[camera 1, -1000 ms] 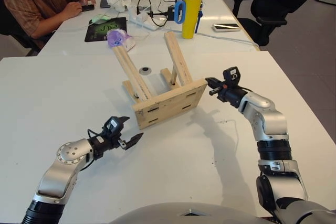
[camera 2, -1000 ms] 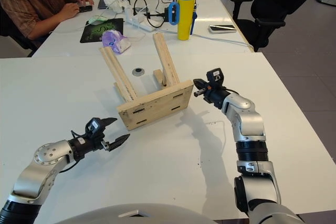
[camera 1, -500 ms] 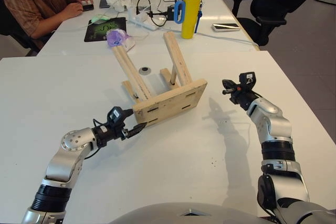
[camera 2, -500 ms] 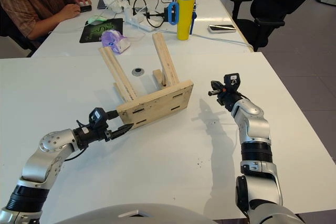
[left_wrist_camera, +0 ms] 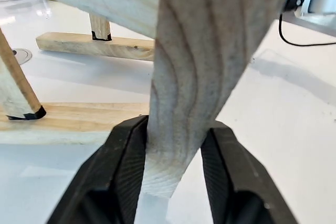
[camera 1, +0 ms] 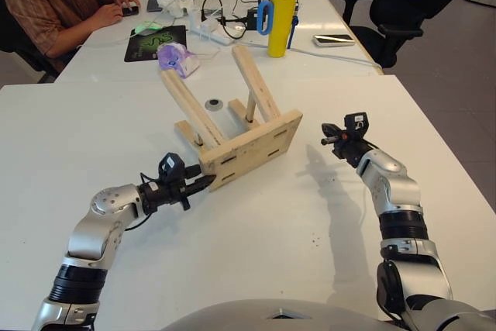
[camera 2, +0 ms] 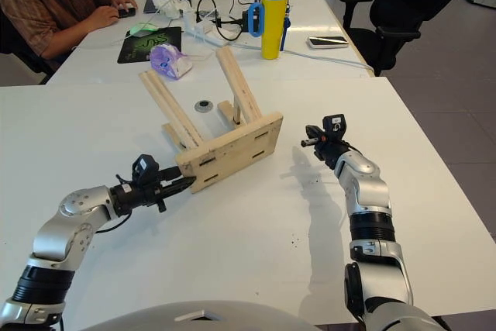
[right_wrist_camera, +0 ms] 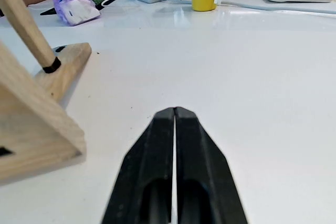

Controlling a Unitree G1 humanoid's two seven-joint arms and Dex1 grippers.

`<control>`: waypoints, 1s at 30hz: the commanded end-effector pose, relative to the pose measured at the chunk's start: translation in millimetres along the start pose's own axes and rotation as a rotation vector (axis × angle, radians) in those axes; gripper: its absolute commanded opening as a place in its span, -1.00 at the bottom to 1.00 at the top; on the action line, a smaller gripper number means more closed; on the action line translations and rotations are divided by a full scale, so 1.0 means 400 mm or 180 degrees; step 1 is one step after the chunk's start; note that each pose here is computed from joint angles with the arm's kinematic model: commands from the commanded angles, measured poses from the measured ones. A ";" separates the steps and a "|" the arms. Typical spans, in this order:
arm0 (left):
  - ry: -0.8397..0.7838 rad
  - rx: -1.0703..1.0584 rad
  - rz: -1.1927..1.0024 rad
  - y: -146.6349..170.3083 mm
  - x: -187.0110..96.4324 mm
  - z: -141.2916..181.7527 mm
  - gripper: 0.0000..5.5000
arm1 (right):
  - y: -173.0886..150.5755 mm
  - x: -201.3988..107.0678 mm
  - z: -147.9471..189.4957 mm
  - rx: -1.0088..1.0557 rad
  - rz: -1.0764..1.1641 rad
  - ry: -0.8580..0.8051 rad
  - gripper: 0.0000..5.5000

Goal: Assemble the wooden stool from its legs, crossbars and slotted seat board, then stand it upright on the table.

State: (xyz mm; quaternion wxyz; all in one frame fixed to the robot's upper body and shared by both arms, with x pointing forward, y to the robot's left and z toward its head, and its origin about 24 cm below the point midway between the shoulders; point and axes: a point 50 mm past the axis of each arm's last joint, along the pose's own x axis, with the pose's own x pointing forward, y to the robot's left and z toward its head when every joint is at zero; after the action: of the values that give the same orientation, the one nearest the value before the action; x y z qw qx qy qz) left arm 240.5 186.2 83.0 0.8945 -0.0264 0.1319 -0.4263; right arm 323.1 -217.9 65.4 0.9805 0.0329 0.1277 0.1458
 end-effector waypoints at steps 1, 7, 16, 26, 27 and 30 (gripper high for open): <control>-0.0784 -0.0812 -0.0142 -0.007 0.025 0.121 -0.47 | 0.006 0.006 -0.009 -0.0001 -0.0007 0.0055 -1.00; -0.2032 -0.2170 0.0018 0.044 0.027 0.304 -0.48 | 0.024 0.013 -0.022 0.0017 0.0064 0.0171 -1.00; -0.1993 -0.3251 0.2020 0.258 -0.056 0.258 -0.52 | 0.028 0.029 -0.017 0.0121 0.0044 0.0168 -1.00; -0.1369 -0.3400 0.2581 0.292 -0.063 0.061 -0.38 | 0.034 0.050 0.004 0.0009 0.0135 0.0172 -1.00; -0.1454 -0.3456 0.2569 0.292 -0.067 0.057 -0.35 | 0.035 0.050 0.003 0.0006 0.0143 0.0181 -1.00; -0.1903 -0.3636 0.2429 0.289 -0.079 0.062 -0.14 | 0.037 0.052 -0.003 -0.0005 0.0174 0.0220 -1.00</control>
State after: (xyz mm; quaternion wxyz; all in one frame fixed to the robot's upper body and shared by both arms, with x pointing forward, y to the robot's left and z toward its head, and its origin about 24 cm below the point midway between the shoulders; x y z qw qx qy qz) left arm 332.0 277.6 157.8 0.8454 -0.5340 -0.0002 -0.0138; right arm 334.3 -198.9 56.4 0.9714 0.0427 0.1629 0.1676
